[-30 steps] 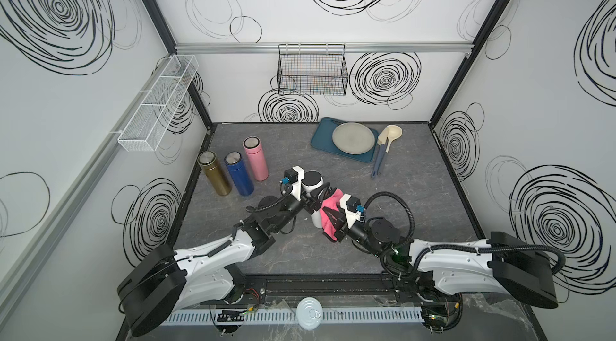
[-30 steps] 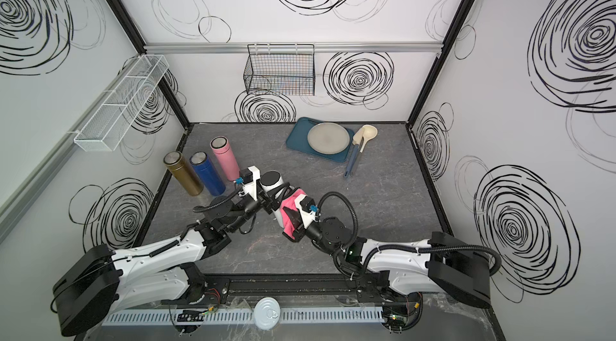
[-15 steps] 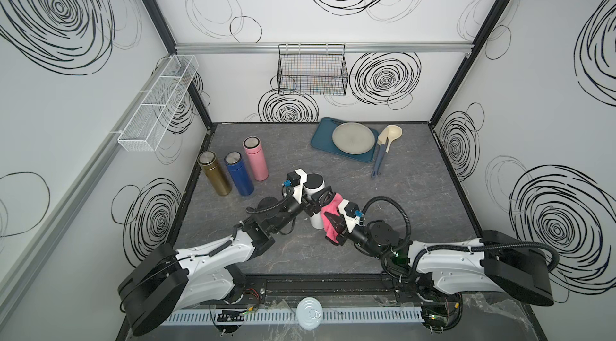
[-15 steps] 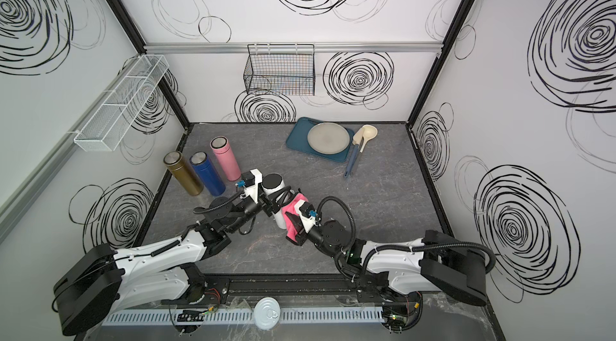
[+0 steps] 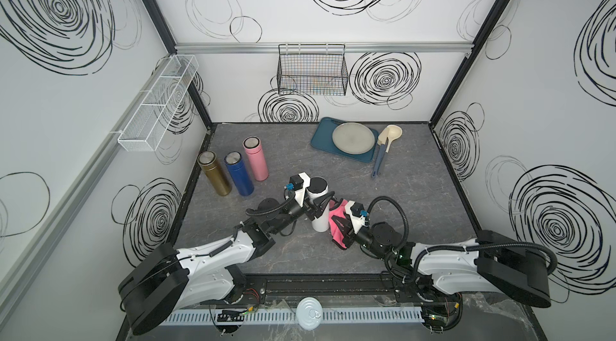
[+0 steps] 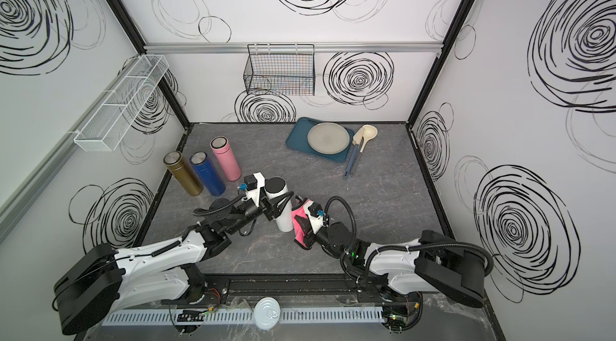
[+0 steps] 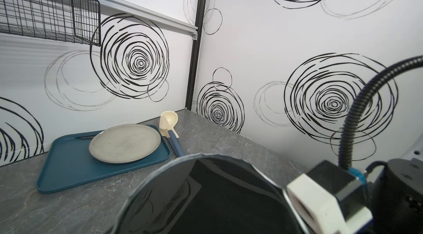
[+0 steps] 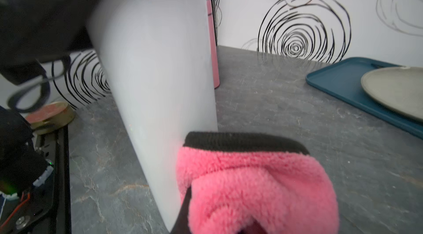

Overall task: Wipe the surface of the thermos
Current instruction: Wipe the dirt from the surface of the thermos.

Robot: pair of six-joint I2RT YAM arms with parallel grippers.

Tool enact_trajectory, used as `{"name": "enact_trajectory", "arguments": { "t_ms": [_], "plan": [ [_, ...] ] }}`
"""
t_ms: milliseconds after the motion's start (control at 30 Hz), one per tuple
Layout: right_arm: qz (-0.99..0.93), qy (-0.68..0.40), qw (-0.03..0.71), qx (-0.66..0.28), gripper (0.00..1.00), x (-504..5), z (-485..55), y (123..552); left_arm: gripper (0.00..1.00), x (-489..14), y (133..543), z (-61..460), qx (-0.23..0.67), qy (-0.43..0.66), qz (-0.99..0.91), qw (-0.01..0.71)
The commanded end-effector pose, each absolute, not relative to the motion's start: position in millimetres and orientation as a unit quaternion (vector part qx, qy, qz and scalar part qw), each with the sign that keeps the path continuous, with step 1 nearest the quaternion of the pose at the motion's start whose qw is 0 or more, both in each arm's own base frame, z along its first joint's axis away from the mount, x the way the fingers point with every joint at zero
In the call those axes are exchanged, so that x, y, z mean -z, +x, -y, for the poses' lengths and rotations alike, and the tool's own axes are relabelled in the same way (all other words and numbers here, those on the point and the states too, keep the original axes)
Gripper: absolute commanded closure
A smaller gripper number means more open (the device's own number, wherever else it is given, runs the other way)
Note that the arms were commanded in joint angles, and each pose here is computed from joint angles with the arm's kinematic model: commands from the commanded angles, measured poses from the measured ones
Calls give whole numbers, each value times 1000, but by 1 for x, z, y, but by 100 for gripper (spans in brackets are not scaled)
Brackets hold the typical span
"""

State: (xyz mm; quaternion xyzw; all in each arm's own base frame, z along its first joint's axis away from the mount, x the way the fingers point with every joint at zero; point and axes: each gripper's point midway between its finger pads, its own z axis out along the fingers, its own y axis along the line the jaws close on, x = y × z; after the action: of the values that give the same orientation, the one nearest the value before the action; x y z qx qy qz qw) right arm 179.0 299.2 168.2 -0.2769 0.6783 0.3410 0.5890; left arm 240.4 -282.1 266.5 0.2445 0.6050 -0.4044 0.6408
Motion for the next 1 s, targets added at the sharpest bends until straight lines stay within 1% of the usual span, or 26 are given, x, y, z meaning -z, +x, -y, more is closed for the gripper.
{"name": "enact_trajectory", "arguments": {
  "t_ms": [0, 33, 100, 267, 333, 400, 567, 667, 733, 900, 967],
  "plan": [
    [-607, -259, 639, -396, 100, -246, -308, 177, 100, -316, 212, 292, 472, 263, -519, 662],
    [-603, -257, 641, -400, 100, -250, -307, 177, 100, -317, 211, 293, 473, 266, -518, 661],
    [-613, -254, 634, -396, 100, -240, -305, 179, 100, -318, 211, 293, 471, 269, -516, 663],
    [-682, -225, 578, -388, 100, -167, -294, 184, 100, -316, 211, 295, 471, 271, -515, 663],
    [-695, -216, 569, -383, 100, -155, -292, 185, 100, -316, 211, 296, 471, 275, -514, 662],
    [-686, -212, 575, -393, 100, -167, -292, 185, 100, -316, 209, 298, 474, 279, -510, 661],
    [-614, -220, 607, -453, 100, -245, -298, 179, 100, -318, 205, 299, 478, 287, -495, 667],
    [-599, -225, 603, -476, 100, -262, -299, 177, 100, -320, 203, 300, 479, 294, -488, 668],
    [-607, -221, 594, -479, 100, -253, -297, 179, 100, -320, 201, 300, 478, 298, -485, 669],
    [-659, -193, 540, -487, 100, -190, -291, 182, 100, -320, 202, 296, 468, 294, -482, 681],
    [-666, -199, 520, -496, 100, -177, -294, 179, 100, -319, 199, 295, 464, 300, -473, 686]
  ]
}}
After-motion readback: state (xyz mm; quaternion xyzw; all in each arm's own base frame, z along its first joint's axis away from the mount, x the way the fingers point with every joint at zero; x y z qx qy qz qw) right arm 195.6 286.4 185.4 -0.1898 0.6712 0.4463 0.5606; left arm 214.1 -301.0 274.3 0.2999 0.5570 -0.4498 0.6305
